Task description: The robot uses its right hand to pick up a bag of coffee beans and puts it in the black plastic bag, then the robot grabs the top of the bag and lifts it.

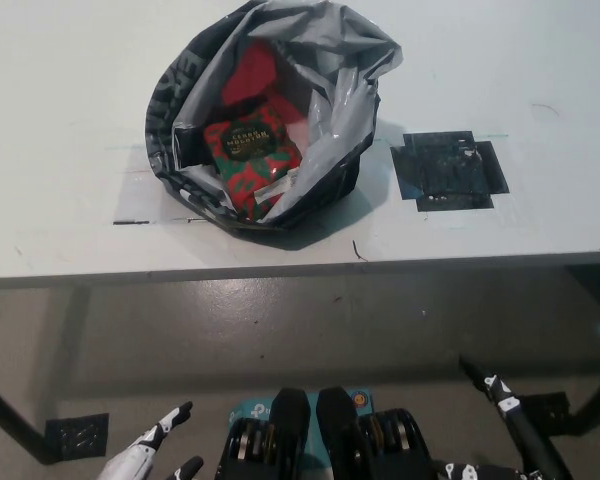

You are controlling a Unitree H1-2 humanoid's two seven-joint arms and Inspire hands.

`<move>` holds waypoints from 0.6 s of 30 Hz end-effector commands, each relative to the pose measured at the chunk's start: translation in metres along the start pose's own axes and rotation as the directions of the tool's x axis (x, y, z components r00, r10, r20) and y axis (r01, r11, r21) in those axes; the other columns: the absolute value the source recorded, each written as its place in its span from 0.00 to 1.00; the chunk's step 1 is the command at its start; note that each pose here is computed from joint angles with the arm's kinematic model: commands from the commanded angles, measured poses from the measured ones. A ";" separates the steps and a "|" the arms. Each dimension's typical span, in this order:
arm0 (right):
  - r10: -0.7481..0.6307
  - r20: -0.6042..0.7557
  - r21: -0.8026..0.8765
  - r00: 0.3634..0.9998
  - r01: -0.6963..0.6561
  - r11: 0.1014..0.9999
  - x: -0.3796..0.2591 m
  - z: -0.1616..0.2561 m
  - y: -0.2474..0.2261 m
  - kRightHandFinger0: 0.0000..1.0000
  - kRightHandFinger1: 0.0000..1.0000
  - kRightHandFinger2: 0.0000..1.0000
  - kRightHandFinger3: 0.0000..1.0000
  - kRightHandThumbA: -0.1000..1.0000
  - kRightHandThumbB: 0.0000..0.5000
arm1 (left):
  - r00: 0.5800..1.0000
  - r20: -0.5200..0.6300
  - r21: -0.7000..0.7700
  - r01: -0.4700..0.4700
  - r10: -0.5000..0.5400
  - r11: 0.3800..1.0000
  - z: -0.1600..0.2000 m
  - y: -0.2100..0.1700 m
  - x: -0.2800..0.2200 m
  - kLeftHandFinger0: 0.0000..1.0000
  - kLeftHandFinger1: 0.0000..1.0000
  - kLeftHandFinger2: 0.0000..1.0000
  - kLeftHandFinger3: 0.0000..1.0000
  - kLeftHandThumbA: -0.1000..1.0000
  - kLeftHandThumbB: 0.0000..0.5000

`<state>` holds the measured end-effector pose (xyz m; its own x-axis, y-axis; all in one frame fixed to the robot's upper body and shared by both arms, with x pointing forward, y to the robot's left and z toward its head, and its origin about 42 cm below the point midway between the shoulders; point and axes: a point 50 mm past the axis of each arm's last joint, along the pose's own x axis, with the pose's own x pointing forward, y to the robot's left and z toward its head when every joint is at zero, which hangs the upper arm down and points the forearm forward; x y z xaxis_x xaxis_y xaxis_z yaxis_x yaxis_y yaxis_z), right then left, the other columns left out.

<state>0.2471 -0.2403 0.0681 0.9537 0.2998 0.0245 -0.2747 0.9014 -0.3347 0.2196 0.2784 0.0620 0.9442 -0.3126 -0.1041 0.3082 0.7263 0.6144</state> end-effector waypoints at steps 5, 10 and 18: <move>-0.035 0.054 0.035 0.998 0.033 0.999 -0.003 0.006 -0.001 1.00 1.00 1.00 1.00 1.00 0.59 | 0.998 0.040 -0.007 -0.057 0.058 0.998 0.002 -0.001 0.000 1.00 1.00 1.00 1.00 1.00 0.68; -0.030 0.049 0.049 0.998 0.028 0.998 -0.001 0.005 0.001 1.00 1.00 1.00 1.00 1.00 0.59 | 0.996 0.035 -0.023 -0.076 0.077 0.997 0.003 0.002 0.004 1.00 1.00 1.00 1.00 1.00 0.70; -0.015 0.052 0.056 0.999 0.012 0.998 0.003 0.004 0.002 1.00 1.00 1.00 1.00 1.00 0.57 | 0.995 0.049 -0.039 -0.082 0.084 0.996 0.001 0.002 0.007 1.00 1.00 1.00 1.00 1.00 0.65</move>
<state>0.2458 -0.2380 0.0654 0.9562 0.2919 0.0231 -0.2723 0.9154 -0.2963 0.2232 0.2751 0.0584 0.9529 -0.2905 -0.0866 0.2827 0.7484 0.5999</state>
